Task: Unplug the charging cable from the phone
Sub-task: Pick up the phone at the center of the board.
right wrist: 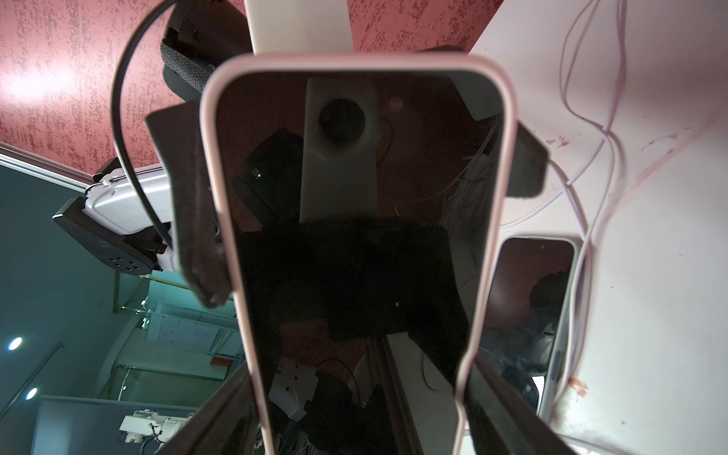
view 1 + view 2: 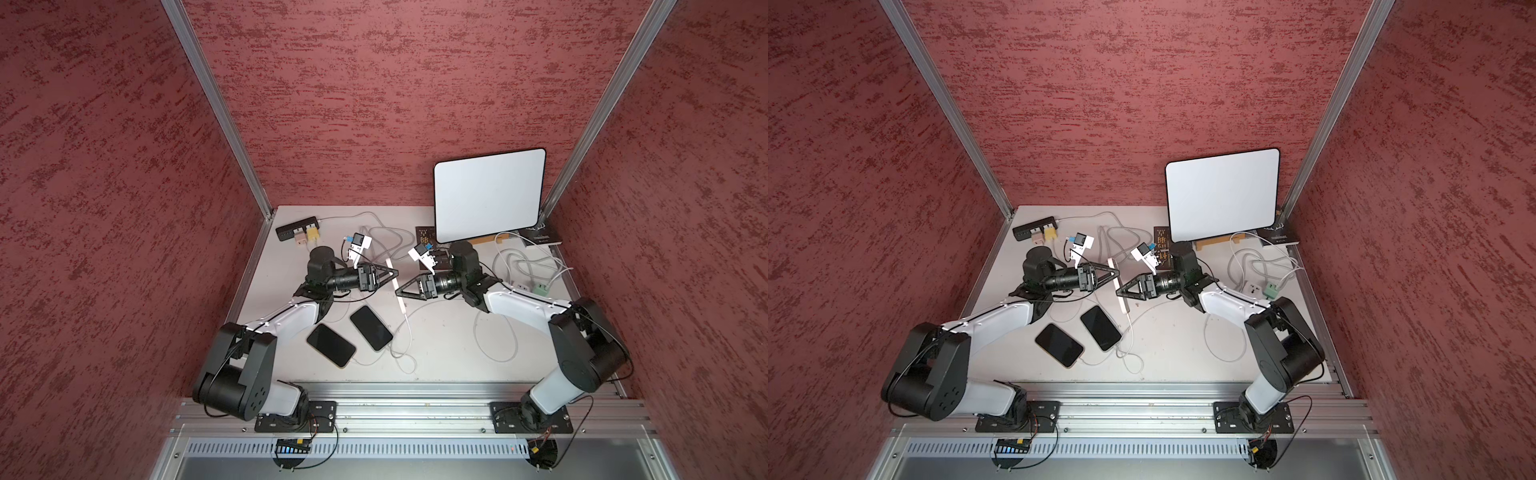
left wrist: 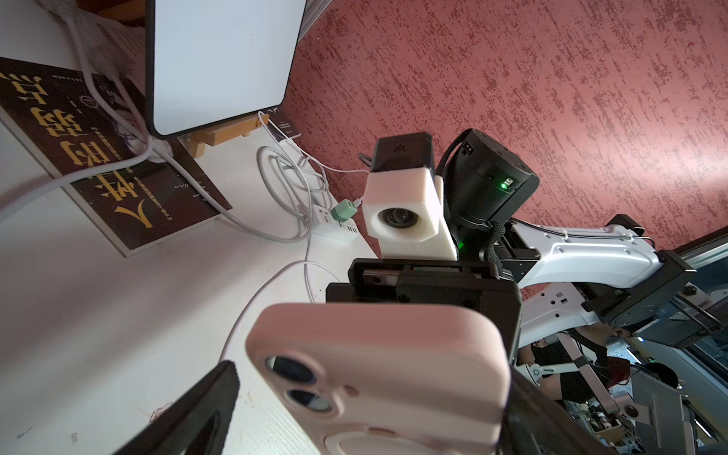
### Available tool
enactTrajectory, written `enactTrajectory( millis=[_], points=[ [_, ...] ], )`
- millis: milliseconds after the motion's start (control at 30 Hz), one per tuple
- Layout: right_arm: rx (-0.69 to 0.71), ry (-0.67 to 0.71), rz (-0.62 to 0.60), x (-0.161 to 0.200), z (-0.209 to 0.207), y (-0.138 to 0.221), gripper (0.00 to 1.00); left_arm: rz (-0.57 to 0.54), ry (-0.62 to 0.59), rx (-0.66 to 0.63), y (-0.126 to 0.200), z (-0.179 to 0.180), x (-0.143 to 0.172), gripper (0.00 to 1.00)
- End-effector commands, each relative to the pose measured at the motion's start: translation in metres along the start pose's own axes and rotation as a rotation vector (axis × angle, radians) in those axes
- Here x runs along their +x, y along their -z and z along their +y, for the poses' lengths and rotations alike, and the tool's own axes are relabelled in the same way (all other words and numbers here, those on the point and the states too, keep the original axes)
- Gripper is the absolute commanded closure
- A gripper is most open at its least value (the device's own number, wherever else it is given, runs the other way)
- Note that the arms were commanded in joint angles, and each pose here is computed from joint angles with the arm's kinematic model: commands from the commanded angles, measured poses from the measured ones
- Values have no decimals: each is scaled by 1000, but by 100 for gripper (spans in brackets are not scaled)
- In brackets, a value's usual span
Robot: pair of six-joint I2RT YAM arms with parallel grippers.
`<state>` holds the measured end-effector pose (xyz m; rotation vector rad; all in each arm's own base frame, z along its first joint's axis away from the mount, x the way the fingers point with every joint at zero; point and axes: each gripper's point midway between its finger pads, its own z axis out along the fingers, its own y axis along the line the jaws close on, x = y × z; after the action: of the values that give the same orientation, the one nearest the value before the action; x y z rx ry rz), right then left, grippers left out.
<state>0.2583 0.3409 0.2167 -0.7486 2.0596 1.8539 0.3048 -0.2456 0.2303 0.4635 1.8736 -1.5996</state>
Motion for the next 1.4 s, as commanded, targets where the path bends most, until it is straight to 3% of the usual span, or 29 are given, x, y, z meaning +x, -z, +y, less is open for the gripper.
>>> enactTrajectory(
  millis=[0,200,400,600,800,933,1367],
  points=[
    [-72,117,-3,-6,29,-1,42,9,-24,42,-5,-6,3,0],
    [-65,112,-5,-5,25,-2,42,13,-38,62,-7,-11,4,1],
    [-54,101,-10,-5,18,-4,42,12,-60,82,-5,-19,4,33],
    [-40,104,-8,-5,12,-5,39,6,-73,91,-4,-22,3,58],
    [34,141,13,5,1,-2,15,-28,-62,75,4,-20,-5,84],
    [57,156,31,14,-1,1,2,-63,-62,65,12,-17,-12,92],
    [215,222,-1,38,-10,19,1,-88,-61,42,16,-13,-24,98]
  ],
)
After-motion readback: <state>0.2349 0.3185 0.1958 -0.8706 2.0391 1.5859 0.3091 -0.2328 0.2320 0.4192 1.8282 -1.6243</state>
